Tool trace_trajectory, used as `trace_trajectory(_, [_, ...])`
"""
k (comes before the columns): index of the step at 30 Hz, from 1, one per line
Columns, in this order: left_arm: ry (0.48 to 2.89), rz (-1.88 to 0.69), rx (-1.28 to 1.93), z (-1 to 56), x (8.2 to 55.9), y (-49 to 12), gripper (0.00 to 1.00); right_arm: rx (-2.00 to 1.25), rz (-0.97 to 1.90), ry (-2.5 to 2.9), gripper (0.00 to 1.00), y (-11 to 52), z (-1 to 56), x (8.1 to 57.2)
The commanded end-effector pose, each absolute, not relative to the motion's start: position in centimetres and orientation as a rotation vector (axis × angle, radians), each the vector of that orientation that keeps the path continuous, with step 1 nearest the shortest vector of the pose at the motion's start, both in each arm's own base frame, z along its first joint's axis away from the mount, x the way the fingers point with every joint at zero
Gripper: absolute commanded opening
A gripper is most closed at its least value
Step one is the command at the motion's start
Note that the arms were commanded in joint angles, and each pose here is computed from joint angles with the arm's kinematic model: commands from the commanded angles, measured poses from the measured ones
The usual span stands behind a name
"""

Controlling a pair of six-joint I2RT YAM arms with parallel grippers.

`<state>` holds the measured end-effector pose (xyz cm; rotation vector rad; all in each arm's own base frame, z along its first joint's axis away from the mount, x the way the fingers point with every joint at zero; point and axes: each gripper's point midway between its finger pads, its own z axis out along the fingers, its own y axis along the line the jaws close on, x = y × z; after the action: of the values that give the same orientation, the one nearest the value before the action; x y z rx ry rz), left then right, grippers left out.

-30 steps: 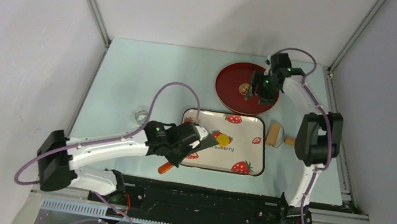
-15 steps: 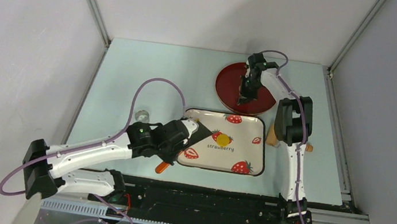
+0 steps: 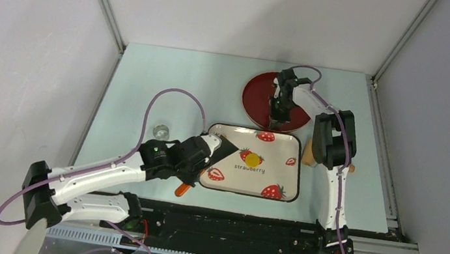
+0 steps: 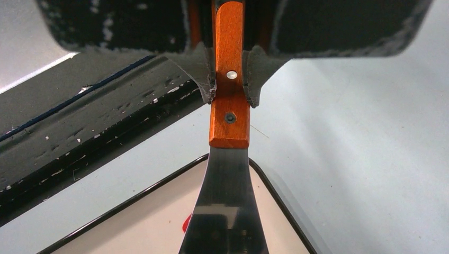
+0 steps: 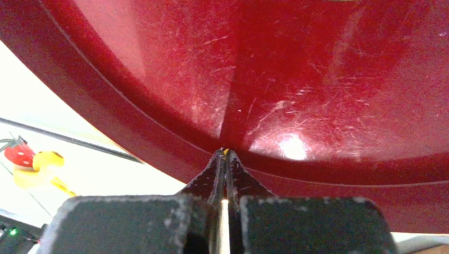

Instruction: Roll out the dumpling wrappers from the dough

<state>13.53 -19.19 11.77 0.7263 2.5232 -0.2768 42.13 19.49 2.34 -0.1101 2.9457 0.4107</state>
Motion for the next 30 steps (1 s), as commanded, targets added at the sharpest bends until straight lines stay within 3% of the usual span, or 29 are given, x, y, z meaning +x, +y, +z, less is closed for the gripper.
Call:
trace_trajectory(1, [2.504, -0.304, 0.691, 12.1, 14.1, -19.9, 0.0, -0.21, 0.391, 2.993, 0.0, 19.7, 2.6, 39.1])
trace_trajectory(14, [2.529, -0.297, 0.735, 11.3, 13.6, -20.0, 0.0, -0.233, 0.377, 2.98, 0.01, 19.3, 3.9, 36.2])
trace_trajectory(16, [2.532, -0.288, 0.757, 11.1, 13.5, -20.2, 0.0, -0.209, 0.382, 2.942, 0.12, 19.4, 5.1, 37.0])
trace_trajectory(20, [2.547, -0.278, 0.808, 10.6, 12.8, -20.9, 0.0, -0.167, 0.375, 2.851, 0.48, 19.2, 8.6, 38.3])
trace_trajectory(22, [2.559, -0.269, 0.842, 10.3, 12.3, -21.1, 0.0, -0.147, 0.368, 2.796, 0.59, 18.7, 10.7, 38.5])
trace_trajectory(26, [2.588, -0.238, 0.875, 9.7, 11.5, -21.3, 0.0, -0.081, 0.4, 2.7, 0.71, 16.8, 14.7, 37.5])
trace_trajectory(30, [2.617, -0.208, 0.909, 9.1, 10.7, -21.7, 0.0, -0.005, 0.429, 2.693, 0.76, 14.3, 14.7, 34.9])
